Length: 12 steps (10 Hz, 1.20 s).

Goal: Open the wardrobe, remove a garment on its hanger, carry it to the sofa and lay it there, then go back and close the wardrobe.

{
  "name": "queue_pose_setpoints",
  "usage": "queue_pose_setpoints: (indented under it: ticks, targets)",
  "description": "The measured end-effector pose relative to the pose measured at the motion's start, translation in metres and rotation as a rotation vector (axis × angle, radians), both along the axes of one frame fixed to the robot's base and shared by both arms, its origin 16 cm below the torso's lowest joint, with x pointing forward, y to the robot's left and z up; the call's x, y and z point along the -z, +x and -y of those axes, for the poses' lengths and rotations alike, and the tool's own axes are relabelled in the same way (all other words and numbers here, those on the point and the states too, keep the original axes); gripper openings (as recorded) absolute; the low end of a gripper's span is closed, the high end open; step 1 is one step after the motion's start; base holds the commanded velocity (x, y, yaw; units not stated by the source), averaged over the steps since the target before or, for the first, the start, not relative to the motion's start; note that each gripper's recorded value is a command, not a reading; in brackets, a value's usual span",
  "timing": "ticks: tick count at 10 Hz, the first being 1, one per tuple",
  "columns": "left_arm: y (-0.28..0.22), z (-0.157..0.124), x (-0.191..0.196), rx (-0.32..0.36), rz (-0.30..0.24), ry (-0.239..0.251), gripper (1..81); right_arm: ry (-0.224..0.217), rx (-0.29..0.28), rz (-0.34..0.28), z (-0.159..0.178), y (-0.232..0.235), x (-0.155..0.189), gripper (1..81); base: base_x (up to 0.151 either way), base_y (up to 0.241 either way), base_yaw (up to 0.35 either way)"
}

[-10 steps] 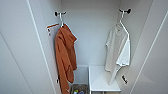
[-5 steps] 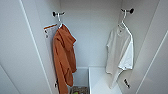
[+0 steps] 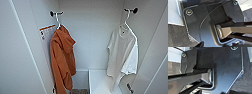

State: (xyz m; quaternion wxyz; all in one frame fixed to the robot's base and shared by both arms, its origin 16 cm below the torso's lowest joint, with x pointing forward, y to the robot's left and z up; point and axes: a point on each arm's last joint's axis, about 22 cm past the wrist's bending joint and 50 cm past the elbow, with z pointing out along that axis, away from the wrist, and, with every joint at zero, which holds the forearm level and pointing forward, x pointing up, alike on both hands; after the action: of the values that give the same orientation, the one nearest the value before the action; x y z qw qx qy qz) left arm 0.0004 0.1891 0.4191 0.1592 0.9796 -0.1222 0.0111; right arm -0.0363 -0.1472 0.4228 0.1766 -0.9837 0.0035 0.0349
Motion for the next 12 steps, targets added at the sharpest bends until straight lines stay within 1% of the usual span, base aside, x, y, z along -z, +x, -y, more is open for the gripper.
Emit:
queue_pose_setpoints:
  ticks: [2, 4, 8, 12]
  targets:
    - [0.0024, -0.0021, 0.0002, 0.000, 0.001, 0.002, 81.1, 0.004, -0.002, 0.006, -0.0029, 0.0040, -0.0003, 81.1, 0.094, -0.080, 0.000]
    - [0.0026, -0.0012, 0.0001, -0.001, 0.004, 0.001, 81.1, -0.003, -0.003, 0.005, 0.0031, 0.0039, 0.0005, 81.1, 0.094, -0.072, 0.000]
    - [0.0022, 0.0025, -0.0002, 0.000, 0.003, -0.004, 81.1, -0.005, -0.003, 0.005, 0.0046, 0.0037, 0.0007, 81.1, 0.077, 0.000, 0.000]
    - [0.0007, -0.0007, 0.0000, 0.000, 0.000, 0.000, 81.1, 0.001, -0.004, 0.003, -0.0006, 0.0015, 0.0000, 81.1, 0.066, 0.000, 0.000]
